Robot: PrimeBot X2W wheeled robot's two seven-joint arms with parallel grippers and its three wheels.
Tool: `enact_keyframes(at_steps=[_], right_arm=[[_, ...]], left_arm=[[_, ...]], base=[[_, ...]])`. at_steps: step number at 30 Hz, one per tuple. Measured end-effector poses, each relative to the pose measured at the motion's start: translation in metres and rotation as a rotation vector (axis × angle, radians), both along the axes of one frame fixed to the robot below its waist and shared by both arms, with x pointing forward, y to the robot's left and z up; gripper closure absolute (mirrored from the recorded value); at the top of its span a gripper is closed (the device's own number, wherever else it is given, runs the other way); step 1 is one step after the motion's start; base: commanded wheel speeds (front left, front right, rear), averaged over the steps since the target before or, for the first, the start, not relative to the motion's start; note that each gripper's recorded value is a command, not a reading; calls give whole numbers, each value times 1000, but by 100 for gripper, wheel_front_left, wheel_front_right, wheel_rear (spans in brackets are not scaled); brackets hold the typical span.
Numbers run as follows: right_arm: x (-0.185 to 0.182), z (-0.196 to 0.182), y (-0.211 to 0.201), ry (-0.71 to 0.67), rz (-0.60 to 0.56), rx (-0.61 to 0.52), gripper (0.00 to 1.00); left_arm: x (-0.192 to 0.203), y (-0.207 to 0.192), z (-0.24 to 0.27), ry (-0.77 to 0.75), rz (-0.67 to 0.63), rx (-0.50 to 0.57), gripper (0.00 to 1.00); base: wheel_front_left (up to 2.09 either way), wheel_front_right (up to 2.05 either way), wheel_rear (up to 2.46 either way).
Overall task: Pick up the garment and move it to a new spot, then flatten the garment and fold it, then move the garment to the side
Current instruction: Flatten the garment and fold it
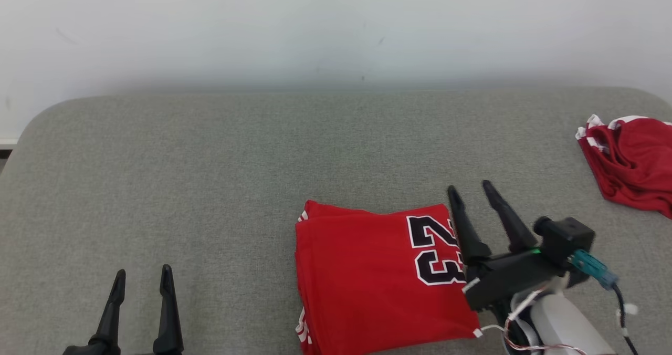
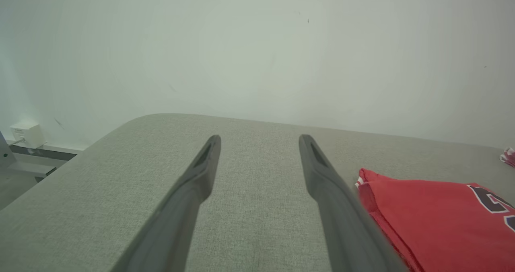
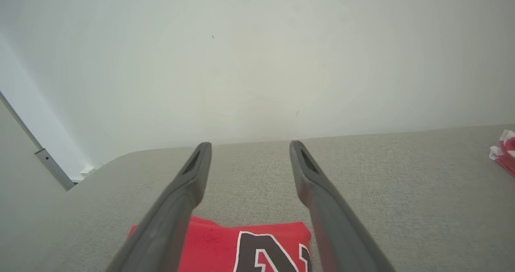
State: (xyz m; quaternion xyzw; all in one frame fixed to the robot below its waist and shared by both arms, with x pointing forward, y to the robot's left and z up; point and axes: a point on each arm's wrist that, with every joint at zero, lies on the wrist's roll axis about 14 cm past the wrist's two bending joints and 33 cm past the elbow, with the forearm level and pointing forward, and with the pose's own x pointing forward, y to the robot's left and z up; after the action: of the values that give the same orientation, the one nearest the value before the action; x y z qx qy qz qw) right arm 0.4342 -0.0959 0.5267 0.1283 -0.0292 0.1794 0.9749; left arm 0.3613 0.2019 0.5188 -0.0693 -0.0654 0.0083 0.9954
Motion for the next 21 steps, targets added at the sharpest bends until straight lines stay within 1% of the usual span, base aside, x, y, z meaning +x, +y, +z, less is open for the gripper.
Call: enact_keyframes(at_steps=[4,9,13,21], right_arm=[[-11,2,-28,-24,-72,-17,0],[-31,-3,-49,-30,-130,-52,0],[-46,-9,-59,-19,-173,-40,0],[-70,-9,-66,-29,-207,-57,0]], left_arm=[[1,-5,2,-7,-16,6,0],[3,-8,3,-10,-27,19,0],[2,-12,4,-10,-38,34,0],[-8,-23,-1,4,-77,60,0]], base=[[0,0,0],[0,0,0],[0,0,0],[0,0,0]])
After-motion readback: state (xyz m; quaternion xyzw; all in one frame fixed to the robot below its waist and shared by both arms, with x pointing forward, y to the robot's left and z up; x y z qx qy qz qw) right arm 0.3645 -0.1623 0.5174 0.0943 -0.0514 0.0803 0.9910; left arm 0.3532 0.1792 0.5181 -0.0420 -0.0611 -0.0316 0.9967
